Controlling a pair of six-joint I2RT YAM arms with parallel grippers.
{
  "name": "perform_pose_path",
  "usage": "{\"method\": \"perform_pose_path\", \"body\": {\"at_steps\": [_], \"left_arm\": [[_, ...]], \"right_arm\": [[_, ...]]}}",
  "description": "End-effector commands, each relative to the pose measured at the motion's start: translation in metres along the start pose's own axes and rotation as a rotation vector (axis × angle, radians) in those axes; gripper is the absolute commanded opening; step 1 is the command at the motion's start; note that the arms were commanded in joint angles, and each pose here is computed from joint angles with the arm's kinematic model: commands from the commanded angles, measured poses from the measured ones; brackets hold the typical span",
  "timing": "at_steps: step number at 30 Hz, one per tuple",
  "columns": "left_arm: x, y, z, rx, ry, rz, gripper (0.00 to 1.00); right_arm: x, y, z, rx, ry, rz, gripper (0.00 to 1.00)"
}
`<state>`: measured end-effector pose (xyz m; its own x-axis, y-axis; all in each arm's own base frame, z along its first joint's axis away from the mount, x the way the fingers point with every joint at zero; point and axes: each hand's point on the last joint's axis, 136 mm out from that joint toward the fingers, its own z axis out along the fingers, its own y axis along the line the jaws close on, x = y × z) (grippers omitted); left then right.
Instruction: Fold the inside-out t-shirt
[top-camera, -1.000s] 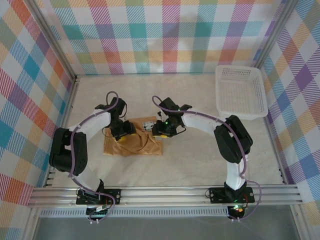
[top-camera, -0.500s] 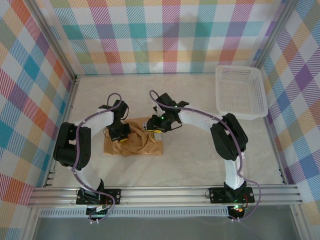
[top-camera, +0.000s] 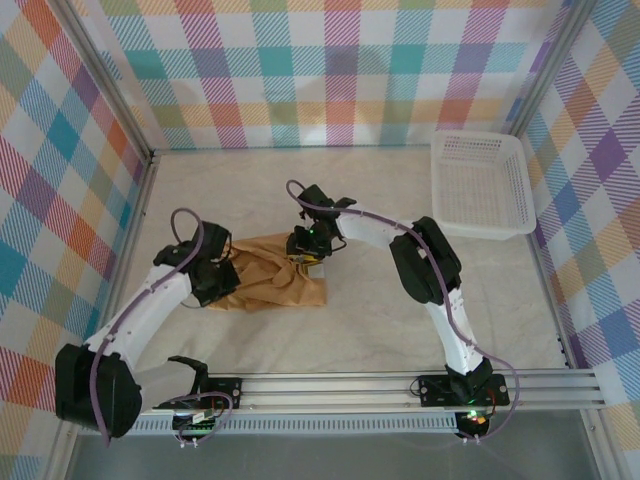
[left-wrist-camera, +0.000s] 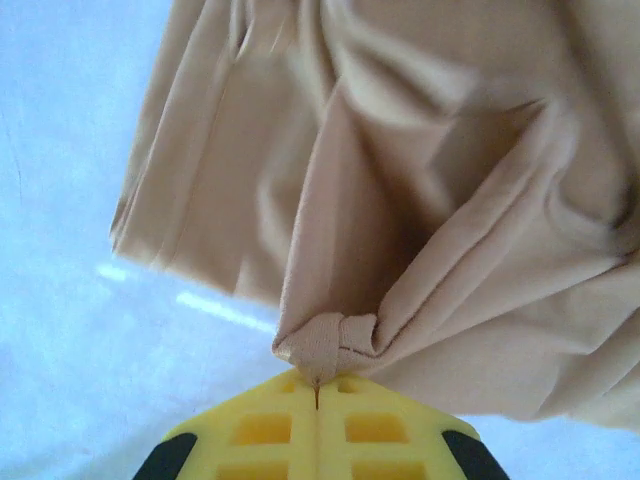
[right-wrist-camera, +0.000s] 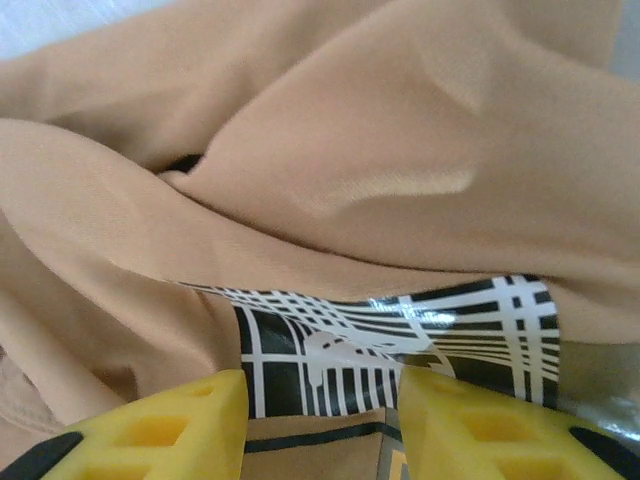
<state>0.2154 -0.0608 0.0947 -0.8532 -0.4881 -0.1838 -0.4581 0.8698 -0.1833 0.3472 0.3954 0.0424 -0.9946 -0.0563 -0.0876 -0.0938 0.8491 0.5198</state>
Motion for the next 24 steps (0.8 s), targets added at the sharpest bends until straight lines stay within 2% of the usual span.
{"method": "perform_pose_path", "body": {"at_steps": [1,5,6,9,12,14,17,19,21,24], "left_arm": [[0.034,0.017,0.007,-0.010,0.095,-0.102,0.00],[0.048,0.030,0.005,-0.005,0.092,-0.145,0.00],[0.050,0.030,0.005,0.006,0.094,-0.153,0.03],[0.047,0.030,0.006,0.009,0.073,-0.156,0.24],[0.036,0.025,0.011,-0.002,0.052,-0.146,0.57],[0.029,0.016,0.021,0.002,0.059,-0.139,0.64],[0.019,0.000,0.046,0.011,0.081,-0.144,0.63],[0.013,-0.011,0.062,0.016,0.105,-0.144,0.59],[0.004,-0.022,0.074,0.006,0.124,-0.121,0.54],[-0.017,-0.039,0.084,-0.010,0.120,-0.069,0.52]], "right_arm": [[-0.006,-0.004,-0.001,0.030,0.005,0.002,0.44],[-0.011,0.009,-0.009,0.014,0.005,-0.034,0.45],[-0.014,0.013,-0.014,0.008,-0.003,-0.046,0.46],[-0.024,0.028,-0.019,-0.031,-0.027,-0.083,0.48],[-0.027,0.029,0.001,-0.052,0.008,-0.090,0.47],[-0.023,0.022,0.017,-0.050,0.051,-0.073,0.46],[-0.011,-0.001,0.034,-0.002,0.108,-0.039,0.44],[-0.005,-0.022,0.033,0.048,0.114,-0.010,0.41],[0.003,-0.043,0.020,0.096,0.100,0.013,0.39],[0.030,-0.077,-0.005,0.165,0.088,0.041,0.37]]}}
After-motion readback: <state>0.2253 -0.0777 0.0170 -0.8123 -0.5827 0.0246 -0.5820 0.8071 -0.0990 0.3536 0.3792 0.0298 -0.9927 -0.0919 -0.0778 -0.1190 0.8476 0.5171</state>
